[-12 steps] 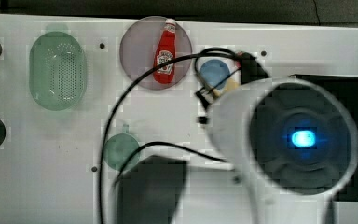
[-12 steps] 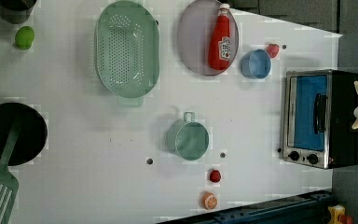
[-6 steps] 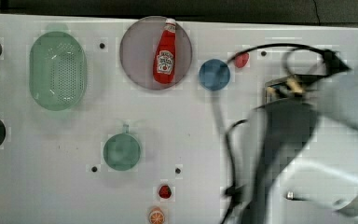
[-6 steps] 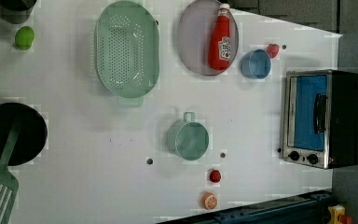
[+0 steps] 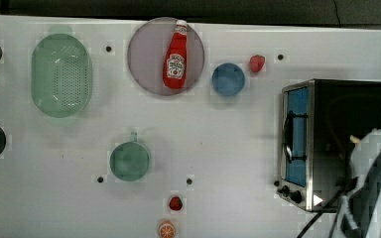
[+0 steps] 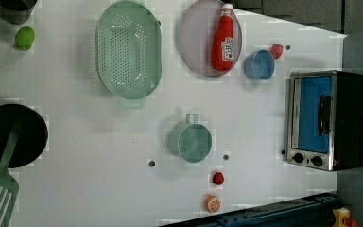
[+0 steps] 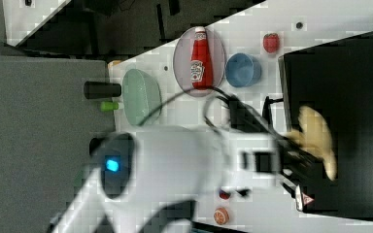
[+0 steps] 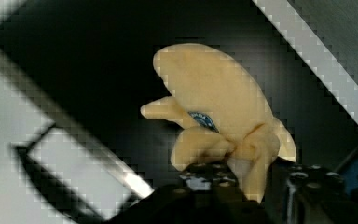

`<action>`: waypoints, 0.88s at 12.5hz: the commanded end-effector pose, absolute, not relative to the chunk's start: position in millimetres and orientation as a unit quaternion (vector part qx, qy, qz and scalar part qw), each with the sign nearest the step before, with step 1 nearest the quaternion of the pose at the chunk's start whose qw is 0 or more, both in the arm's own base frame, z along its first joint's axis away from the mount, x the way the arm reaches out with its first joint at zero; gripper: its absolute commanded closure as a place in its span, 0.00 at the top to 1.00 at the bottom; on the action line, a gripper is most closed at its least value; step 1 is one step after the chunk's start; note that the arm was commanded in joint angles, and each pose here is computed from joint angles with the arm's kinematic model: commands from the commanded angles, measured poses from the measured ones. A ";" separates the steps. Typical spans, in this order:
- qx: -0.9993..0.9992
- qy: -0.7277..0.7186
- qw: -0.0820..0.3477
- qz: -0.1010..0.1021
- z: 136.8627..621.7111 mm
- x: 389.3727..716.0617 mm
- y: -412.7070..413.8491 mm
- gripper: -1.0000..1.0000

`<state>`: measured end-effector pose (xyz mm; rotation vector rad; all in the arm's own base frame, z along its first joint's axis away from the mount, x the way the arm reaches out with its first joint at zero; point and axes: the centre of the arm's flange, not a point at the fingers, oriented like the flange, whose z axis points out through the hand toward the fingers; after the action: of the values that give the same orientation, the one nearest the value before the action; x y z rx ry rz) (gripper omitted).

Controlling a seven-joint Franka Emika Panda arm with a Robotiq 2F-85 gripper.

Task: Pick banana from table and place on oven.

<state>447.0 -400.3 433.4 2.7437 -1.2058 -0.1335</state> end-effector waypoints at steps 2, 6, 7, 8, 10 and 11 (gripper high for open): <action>0.944 -0.322 0.068 0.004 449.2 471.2 -398.4 0.49; 0.945 -0.321 0.060 -0.002 441.1 472.2 -393.7 0.94; 0.946 -0.320 0.060 0.001 444.5 473.1 -393.1 1.00; 0.947 -0.315 0.059 0.009 452.8 477.1 -388.7 1.00; 0.951 -0.305 0.046 0.017 478.7 488.3 -364.3 1.00; 0.950 -0.311 0.035 0.018 493.5 495.8 -343.7 1.00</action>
<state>483.0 -360.4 437.0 2.9137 -0.9872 -0.0709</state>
